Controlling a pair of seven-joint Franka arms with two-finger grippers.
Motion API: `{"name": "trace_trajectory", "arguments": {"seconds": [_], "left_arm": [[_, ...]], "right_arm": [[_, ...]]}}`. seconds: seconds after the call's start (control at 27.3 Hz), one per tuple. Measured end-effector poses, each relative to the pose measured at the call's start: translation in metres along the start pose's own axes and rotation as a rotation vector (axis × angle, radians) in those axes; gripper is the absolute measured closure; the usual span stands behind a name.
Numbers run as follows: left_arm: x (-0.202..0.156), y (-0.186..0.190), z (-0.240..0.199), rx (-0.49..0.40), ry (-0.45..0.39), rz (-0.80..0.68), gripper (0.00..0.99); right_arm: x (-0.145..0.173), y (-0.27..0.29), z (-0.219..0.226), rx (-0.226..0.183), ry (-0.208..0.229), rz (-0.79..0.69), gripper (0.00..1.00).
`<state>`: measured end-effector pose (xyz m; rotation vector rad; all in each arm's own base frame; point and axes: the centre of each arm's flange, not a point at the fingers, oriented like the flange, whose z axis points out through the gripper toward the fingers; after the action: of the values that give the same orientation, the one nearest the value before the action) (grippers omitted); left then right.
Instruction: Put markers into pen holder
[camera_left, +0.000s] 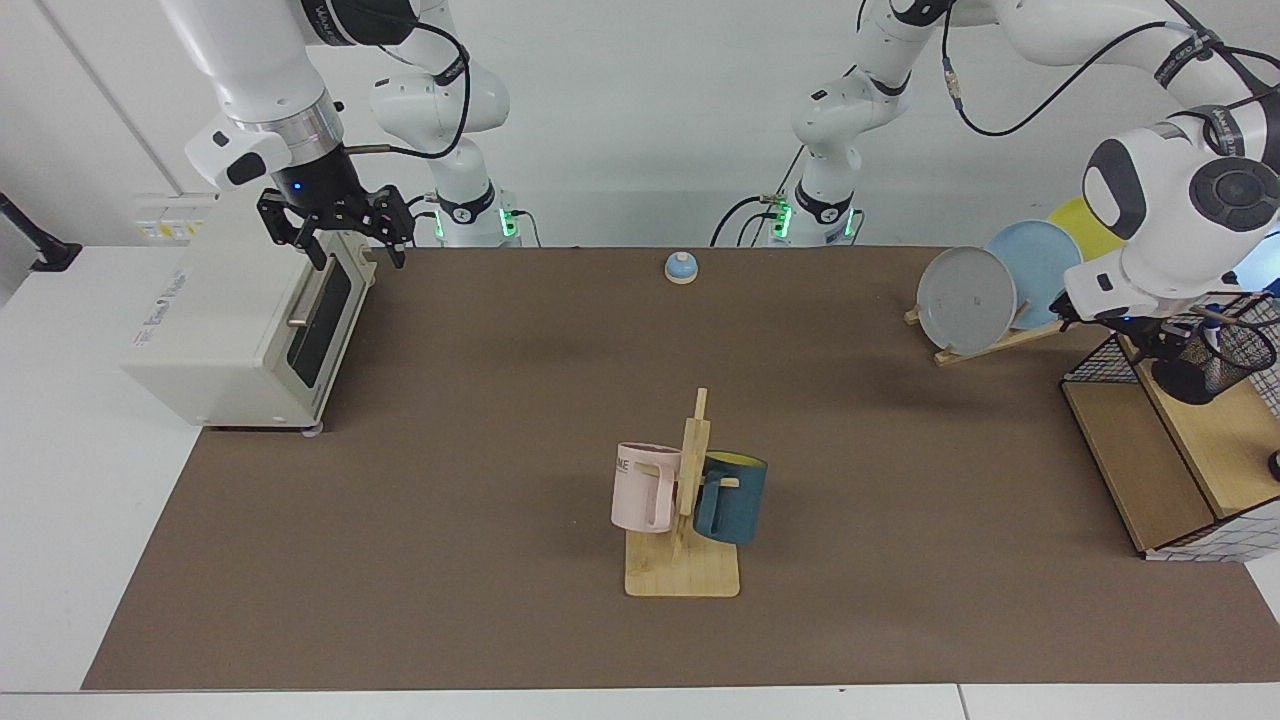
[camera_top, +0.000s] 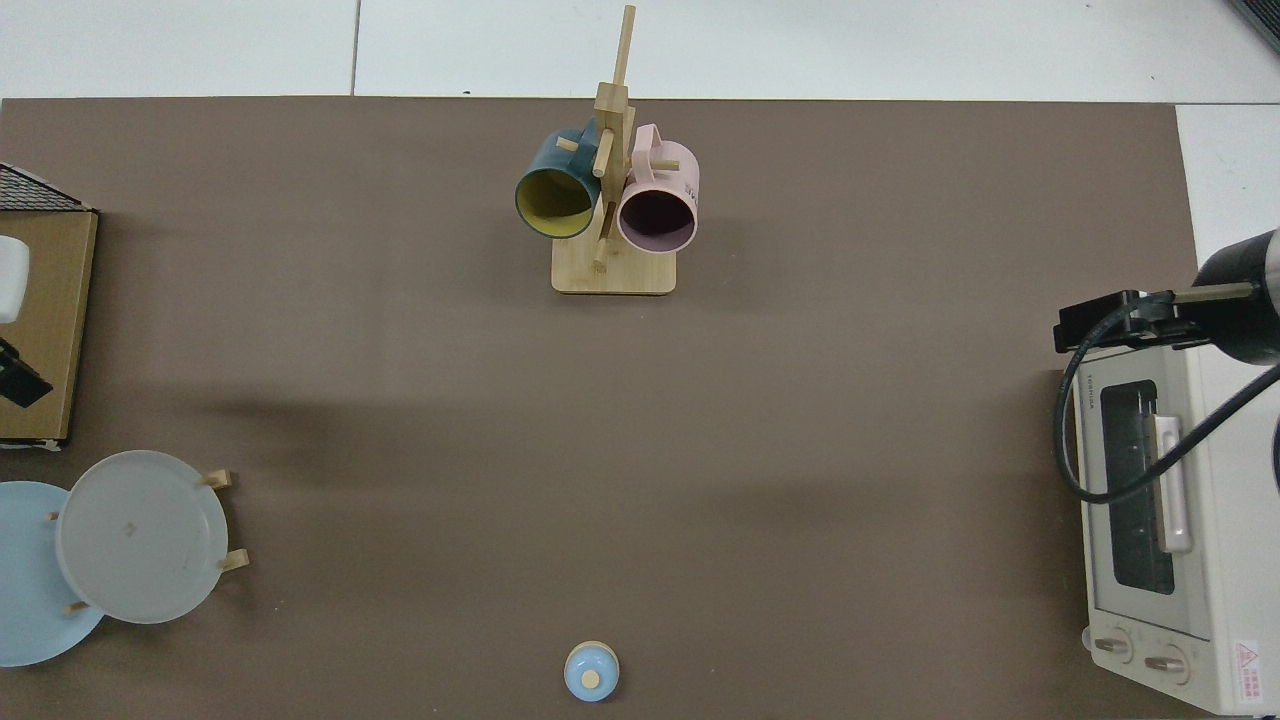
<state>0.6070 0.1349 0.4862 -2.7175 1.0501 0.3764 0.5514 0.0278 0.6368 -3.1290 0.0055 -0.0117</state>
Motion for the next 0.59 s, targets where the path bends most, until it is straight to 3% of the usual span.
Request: {"name": "trace_trajectory", "arguments": {"seconds": [0.29, 0.59], "left_arm": [[0.042, 0.040, -0.018, -0.124, 0.114, -0.293, 0.000], [0.076, 0.082, -0.054, -0.119, 0.156, -0.422, 0.000]], "right_arm": [[0.000, 0.000, 0.000, 0.000, 0.000, 0.000, 0.00], [0.000, 0.000, 0.000, 0.000, 0.000, 0.000, 0.00]]}}
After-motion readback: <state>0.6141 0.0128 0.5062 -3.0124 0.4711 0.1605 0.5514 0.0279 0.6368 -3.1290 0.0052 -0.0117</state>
